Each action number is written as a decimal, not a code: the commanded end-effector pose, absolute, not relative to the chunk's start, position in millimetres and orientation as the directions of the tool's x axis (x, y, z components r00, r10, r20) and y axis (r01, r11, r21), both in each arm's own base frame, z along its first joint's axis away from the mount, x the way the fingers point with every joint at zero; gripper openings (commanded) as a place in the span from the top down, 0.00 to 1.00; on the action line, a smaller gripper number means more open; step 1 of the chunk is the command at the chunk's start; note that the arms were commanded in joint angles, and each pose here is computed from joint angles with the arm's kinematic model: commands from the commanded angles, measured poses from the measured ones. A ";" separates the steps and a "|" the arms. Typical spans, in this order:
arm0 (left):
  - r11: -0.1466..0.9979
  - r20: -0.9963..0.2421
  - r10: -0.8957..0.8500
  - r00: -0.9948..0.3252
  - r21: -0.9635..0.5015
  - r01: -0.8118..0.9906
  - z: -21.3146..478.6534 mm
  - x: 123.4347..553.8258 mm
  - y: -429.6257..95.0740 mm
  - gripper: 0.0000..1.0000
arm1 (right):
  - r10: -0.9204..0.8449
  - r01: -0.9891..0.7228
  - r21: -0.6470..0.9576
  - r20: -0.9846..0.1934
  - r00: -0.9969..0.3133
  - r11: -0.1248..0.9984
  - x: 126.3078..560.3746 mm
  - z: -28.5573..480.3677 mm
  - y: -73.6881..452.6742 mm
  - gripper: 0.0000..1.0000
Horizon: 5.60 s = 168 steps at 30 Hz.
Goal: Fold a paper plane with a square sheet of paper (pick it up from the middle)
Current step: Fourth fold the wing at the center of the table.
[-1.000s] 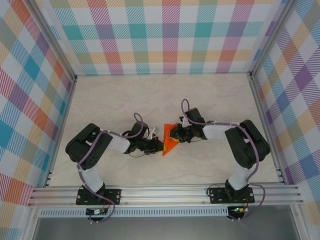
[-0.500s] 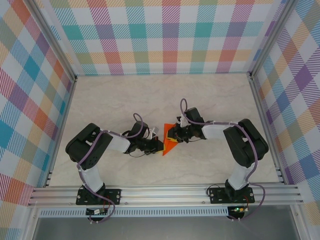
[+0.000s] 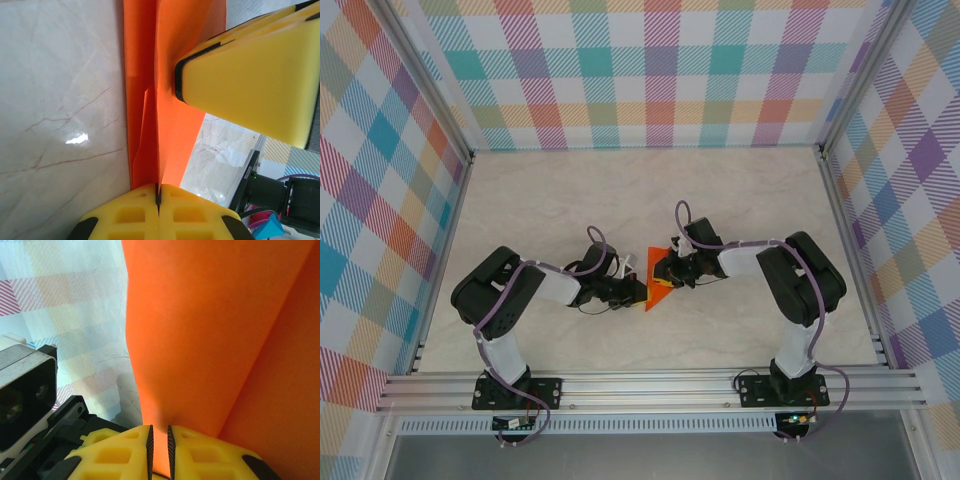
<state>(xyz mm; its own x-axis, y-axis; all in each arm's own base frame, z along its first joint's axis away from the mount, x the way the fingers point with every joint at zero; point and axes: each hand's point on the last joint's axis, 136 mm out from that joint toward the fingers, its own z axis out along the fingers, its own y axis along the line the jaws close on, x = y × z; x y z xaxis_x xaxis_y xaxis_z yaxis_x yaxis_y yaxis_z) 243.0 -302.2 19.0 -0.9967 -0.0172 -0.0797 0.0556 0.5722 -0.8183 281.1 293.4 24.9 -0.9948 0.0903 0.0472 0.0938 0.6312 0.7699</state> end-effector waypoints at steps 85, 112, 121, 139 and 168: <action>0.701 -0.086 0.033 -0.996 -0.709 0.084 6.8 208.6 -298.0 0.92 | 0.087 0.145 0.685 0.118 -0.989 0.714 264.9 -3.1 278.5 0.83; 0.735 -0.057 0.058 -0.997 -0.673 0.081 5.2 195.6 -292.8 0.87 | 0.084 0.147 0.680 0.124 -0.989 0.718 264.4 -5.6 278.8 0.83; 0.780 -0.052 0.068 -0.996 -0.620 0.086 -1.0 193.6 -283.6 0.91 | 0.086 0.151 0.675 0.128 -0.988 0.723 263.9 -6.8 277.9 0.83; 0.671 -0.269 -0.055 -0.962 -0.723 0.164 81.8 226.7 -300.8 0.87 | 0.083 0.150 0.667 0.132 -0.988 0.730 262.3 -9.0 279.2 0.83; 0.815 -0.164 0.051 -0.985 -0.564 0.136 9.5 213.3 -295.0 0.89 | 0.081 0.153 0.656 0.139 -0.987 0.739 260.1 -12.9 277.2 0.83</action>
